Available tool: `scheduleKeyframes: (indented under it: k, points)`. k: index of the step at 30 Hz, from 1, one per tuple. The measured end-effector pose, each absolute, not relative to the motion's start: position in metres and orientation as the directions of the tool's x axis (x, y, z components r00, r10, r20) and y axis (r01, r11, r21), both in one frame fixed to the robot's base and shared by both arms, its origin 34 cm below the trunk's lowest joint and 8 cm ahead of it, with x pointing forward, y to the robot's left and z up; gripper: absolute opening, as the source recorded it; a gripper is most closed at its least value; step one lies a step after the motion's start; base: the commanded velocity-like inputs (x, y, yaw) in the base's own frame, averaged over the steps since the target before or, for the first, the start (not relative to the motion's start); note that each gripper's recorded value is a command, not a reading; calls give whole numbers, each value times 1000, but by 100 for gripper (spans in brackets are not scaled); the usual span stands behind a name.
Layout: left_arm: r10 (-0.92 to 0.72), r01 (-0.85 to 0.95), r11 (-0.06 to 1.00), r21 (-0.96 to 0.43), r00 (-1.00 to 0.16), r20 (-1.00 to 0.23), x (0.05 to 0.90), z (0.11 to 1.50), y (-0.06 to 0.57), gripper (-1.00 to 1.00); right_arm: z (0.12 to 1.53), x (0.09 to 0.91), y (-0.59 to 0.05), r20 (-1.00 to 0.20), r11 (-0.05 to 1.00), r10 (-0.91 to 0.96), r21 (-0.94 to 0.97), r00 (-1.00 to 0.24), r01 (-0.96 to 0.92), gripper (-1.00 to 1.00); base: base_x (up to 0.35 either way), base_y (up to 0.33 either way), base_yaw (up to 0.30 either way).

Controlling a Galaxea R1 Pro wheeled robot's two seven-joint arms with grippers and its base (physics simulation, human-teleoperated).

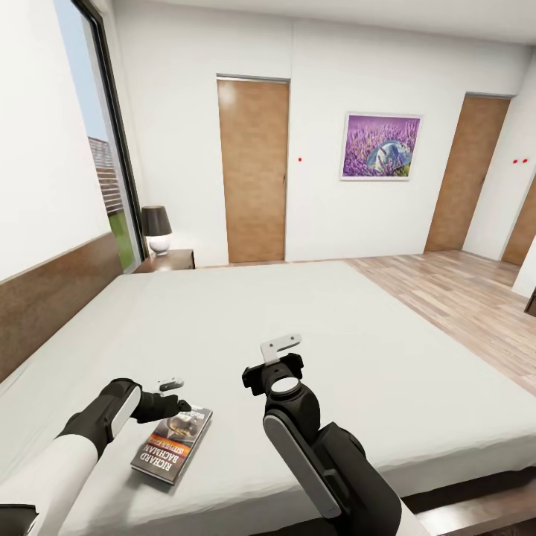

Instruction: In the bedroom, move the book from the bed onto either nightstand, and place the two sandals side by side next to the bed.

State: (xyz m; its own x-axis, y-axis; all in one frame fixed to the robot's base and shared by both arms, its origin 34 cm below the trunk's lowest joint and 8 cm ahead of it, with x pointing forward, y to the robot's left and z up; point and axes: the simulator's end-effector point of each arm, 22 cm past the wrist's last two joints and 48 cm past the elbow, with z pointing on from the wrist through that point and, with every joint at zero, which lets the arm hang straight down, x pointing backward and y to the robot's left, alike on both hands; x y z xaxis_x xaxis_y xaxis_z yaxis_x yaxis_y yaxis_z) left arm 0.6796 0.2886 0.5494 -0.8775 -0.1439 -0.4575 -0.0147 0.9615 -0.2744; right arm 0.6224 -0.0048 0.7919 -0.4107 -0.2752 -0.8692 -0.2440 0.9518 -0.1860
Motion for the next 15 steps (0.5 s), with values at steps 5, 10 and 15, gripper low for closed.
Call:
scheduleKeyframes:
  k: [5,10,15]
  points:
    - [-145,-9,958,-286,-877,-458,679,546,286,100,788,621,-5,-869,952,-275,-186,-411,-244,100,0,0,0]
    - [-145,2,952,-306,-878,-457,678,545,282,100,785,621,-5,-869,952,-275,-186,-411,-244,100,0,0,0]
    - [-144,8,949,-315,-878,-457,678,546,279,100,785,621,-5,-869,952,-275,-186,-411,-244,100,0,0,0]
